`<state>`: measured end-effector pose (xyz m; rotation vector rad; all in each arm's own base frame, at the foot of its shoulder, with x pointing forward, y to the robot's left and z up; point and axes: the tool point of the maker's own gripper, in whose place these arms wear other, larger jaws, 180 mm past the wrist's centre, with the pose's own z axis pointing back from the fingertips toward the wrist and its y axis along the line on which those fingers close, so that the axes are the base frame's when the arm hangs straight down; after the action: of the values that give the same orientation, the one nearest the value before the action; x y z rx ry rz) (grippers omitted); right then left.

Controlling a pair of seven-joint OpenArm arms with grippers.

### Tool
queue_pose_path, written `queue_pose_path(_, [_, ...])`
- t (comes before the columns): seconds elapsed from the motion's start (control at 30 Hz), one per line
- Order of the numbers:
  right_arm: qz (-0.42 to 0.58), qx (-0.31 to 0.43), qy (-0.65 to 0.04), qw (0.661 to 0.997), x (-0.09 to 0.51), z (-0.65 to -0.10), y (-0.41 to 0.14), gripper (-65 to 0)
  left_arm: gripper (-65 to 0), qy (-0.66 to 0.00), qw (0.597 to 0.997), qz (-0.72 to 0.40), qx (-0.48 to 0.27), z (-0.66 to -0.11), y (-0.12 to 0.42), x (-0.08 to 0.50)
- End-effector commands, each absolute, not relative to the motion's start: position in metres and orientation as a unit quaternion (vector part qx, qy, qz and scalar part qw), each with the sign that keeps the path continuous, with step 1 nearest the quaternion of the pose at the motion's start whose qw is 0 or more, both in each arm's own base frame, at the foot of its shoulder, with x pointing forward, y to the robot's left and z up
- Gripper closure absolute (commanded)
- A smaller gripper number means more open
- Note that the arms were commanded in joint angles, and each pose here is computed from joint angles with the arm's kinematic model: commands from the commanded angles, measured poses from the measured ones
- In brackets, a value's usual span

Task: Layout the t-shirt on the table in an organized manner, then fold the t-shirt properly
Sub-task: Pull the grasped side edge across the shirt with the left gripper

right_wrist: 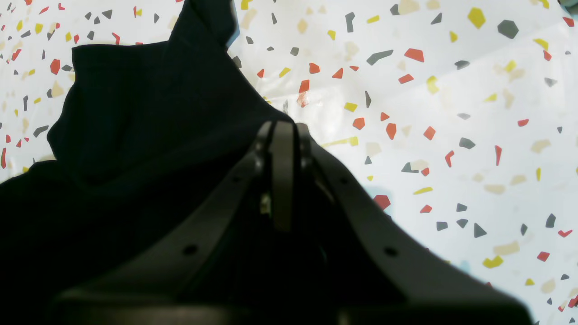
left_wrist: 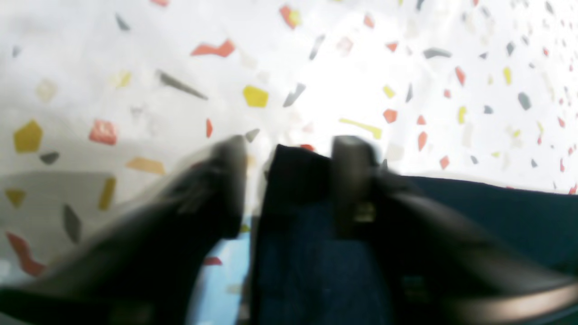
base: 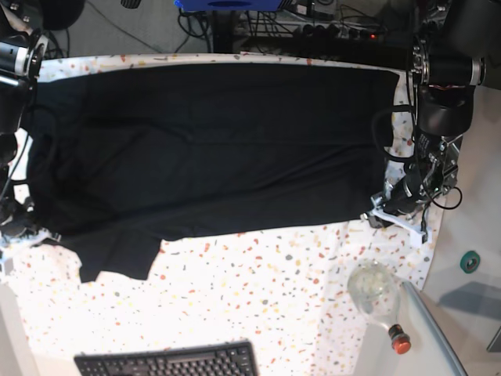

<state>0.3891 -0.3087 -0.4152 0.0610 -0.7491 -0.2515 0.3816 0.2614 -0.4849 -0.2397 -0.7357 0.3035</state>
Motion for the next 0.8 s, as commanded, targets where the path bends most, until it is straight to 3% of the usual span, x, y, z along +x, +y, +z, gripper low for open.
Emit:
queue_pose_path(0.0, [-0.118,0.022,-0.396,0.91,0.403,-0.394,-0.318,0.0,-10.5,-0.338,0.922,0.137,-0.128,-0.488,0.25,0.38])
queue_pose_path(0.07, [-0.118,0.022,-0.396,0.91,0.403,-0.394,-0.318,0.0,-0.3,-0.34,0.922,0.137,-0.128,-0.488,0.25,0.381])
queue_pose_path(0.43, [-0.118,0.023,-0.403,0.907,0.406,-0.393,-0.317,0.0,0.0,-0.399,0.899,0.122,-0.133,-0.436,0.251,0.435])
queue_pose_path(0.77, [-0.136,0.049,-0.478,0.866,0.436,-0.394,-0.324,0.0,0.0,-0.451,0.876,0.084,-0.147,-0.38,0.237,0.466])
